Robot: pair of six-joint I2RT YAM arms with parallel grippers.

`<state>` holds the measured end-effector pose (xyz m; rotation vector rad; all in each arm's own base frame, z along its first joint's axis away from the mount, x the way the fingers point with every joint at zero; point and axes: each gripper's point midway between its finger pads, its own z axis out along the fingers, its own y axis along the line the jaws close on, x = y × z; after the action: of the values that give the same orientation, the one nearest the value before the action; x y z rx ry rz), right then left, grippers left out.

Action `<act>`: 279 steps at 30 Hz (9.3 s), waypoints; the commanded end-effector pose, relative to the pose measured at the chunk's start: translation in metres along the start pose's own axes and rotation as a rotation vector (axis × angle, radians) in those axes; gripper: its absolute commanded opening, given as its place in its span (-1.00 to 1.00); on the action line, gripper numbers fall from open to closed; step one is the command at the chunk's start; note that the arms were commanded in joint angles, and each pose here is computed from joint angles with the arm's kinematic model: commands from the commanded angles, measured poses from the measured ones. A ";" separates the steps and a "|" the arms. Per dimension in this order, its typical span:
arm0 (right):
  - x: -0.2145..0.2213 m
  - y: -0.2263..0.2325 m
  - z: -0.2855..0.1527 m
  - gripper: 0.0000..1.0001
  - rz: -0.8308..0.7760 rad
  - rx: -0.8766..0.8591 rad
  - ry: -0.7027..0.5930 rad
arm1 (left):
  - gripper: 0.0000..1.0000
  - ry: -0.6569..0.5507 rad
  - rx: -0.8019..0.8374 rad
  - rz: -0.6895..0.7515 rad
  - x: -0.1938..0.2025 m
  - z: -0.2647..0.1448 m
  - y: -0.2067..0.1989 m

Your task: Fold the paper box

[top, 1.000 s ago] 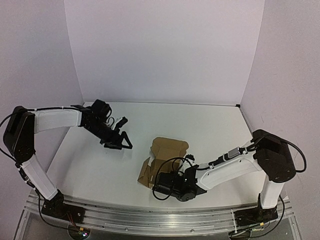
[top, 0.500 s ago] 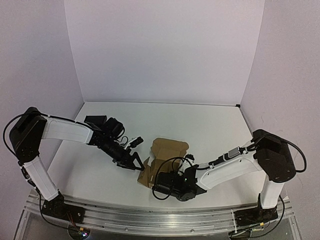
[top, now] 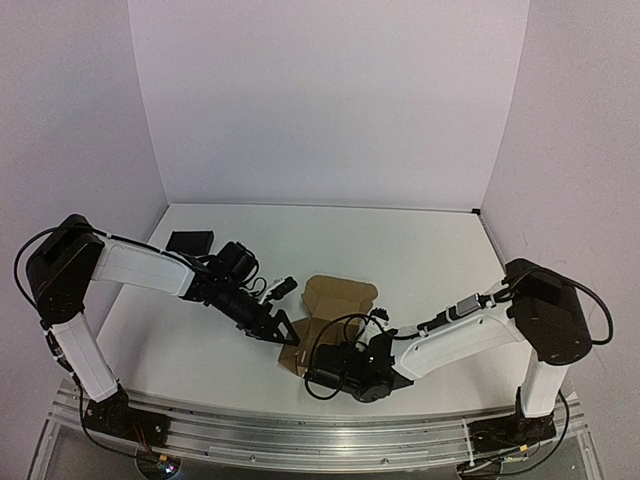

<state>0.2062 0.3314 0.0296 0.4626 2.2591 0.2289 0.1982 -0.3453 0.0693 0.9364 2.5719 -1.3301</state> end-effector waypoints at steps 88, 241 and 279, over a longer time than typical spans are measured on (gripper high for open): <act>-0.060 -0.042 0.013 0.62 0.010 -0.467 0.739 | -1.00 0.405 -0.579 0.773 -0.007 0.007 0.053; -0.112 0.126 -0.049 -0.73 -0.815 -0.657 0.444 | -0.92 0.070 0.005 0.541 -0.079 -0.067 -0.012; -0.065 0.119 0.006 -0.53 -0.083 -0.615 0.691 | -1.00 -0.470 -0.282 0.026 -0.094 -0.112 0.000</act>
<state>0.2658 0.3751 0.0675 -0.0108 2.8263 0.9362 0.2806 -0.2871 0.1141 0.5111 2.5351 -0.9197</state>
